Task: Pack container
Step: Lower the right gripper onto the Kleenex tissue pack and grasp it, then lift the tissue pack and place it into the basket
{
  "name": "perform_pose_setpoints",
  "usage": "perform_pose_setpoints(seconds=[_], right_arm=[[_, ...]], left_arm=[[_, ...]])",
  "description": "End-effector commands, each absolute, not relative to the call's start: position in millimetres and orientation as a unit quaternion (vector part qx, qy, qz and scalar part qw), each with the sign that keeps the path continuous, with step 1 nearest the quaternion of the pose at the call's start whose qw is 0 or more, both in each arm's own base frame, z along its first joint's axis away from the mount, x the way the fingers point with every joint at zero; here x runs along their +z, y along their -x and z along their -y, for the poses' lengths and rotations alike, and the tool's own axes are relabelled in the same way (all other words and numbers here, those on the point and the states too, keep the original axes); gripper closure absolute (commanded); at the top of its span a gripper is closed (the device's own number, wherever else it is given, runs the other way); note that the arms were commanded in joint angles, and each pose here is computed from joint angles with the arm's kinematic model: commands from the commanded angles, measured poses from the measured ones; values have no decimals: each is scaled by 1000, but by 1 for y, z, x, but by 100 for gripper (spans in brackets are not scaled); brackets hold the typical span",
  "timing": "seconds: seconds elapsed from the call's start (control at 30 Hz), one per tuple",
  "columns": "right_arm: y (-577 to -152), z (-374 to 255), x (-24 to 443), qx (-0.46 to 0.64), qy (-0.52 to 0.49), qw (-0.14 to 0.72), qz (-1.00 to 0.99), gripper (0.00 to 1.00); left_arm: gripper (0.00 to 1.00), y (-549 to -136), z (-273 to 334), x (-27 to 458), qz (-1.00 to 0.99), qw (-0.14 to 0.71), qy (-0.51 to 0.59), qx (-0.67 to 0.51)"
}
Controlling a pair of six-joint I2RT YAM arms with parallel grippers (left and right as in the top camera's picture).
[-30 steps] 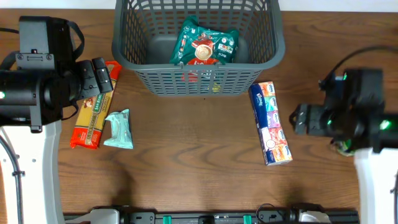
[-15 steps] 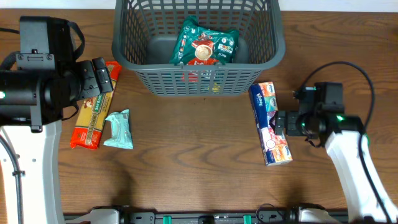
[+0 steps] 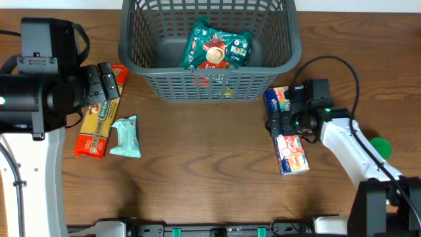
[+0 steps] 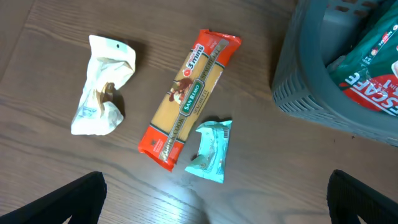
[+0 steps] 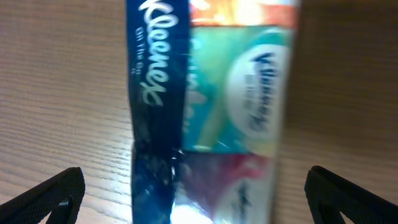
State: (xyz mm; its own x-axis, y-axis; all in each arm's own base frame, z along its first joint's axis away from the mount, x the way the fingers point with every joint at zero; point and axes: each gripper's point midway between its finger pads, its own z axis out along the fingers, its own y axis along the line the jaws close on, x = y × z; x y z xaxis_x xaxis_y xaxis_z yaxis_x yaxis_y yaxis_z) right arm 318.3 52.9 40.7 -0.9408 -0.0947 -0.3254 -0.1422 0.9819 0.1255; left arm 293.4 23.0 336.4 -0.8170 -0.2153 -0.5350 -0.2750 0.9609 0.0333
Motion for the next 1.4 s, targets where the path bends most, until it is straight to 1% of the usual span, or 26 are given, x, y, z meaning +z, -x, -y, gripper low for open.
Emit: perform_pose_setpoints(seconds=[0.0,0.2,0.23,0.27,0.3,0.33,0.37,0.4,0.43,0.47,0.5,0.63,0.73,0.83,0.97,1.07,1.1,1.17,1.27,1.37], right_arm=[[-317,-57,27,68,59,143,-986,1],[-318,-43,7,30,51,122,-991,1],[-318,-42,3,27,51,119,-991,2],[-317,-40,0,21,50,114,-992,7],[-316,-39,-2,18,48,110,-993,15],[-314,-38,-4,14,44,106,-993,26],[-313,-38,-4,14,43,103,-994,50],[-312,-38,-5,14,41,101,-994,65],[-312,-38,-5,15,39,101,-994,77],[-312,-38,-4,15,36,101,-994,85],[-313,-38,-4,16,34,102,-994,98],[-315,-38,9,21,8,108,-994,99],[-331,-33,44,26,-6,139,-990,99],[-359,-17,104,26,-35,205,-978,99],[-383,27,195,3,-155,306,-939,99],[-393,39,251,3,-167,372,-913,99],[-397,37,270,3,-145,393,-908,99],[-404,23,303,9,-67,427,-902,99],[-406,-15,346,12,95,469,-878,99],[-403,-60,386,13,234,512,-827,99]], left_arm=[[1,-292,-24,335,-953,270,126,58],[1,-292,-24,335,-953,270,126,58],[1,-292,-24,335,-953,270,126,58],[1,-292,-24,335,-953,270,126,58],[1,-292,-24,335,-953,270,126,58],[2,-292,-24,335,-953,270,126,58],[1,-292,-24,335,-953,270,126,58],[1,-292,-24,335,-953,270,126,58],[1,-292,-24,335,-953,270,126,58],[1,-292,-24,335,-953,270,126,58],[1,-292,-24,335,-953,270,126,58],[1,-292,-24,335,-953,270,126,58],[1,-292,-24,335,-953,270,126,58],[1,-292,-24,335,-953,270,126,58],[1,-292,-24,335,-953,270,126,58],[1,-292,-24,335,-953,270,126,58],[1,-292,-24,335,-953,270,126,58],[1,-292,-24,335,-953,270,126,58],[1,-293,-24,335,-953,270,126,58],[1,-293,-24,335,-953,270,126,58]])
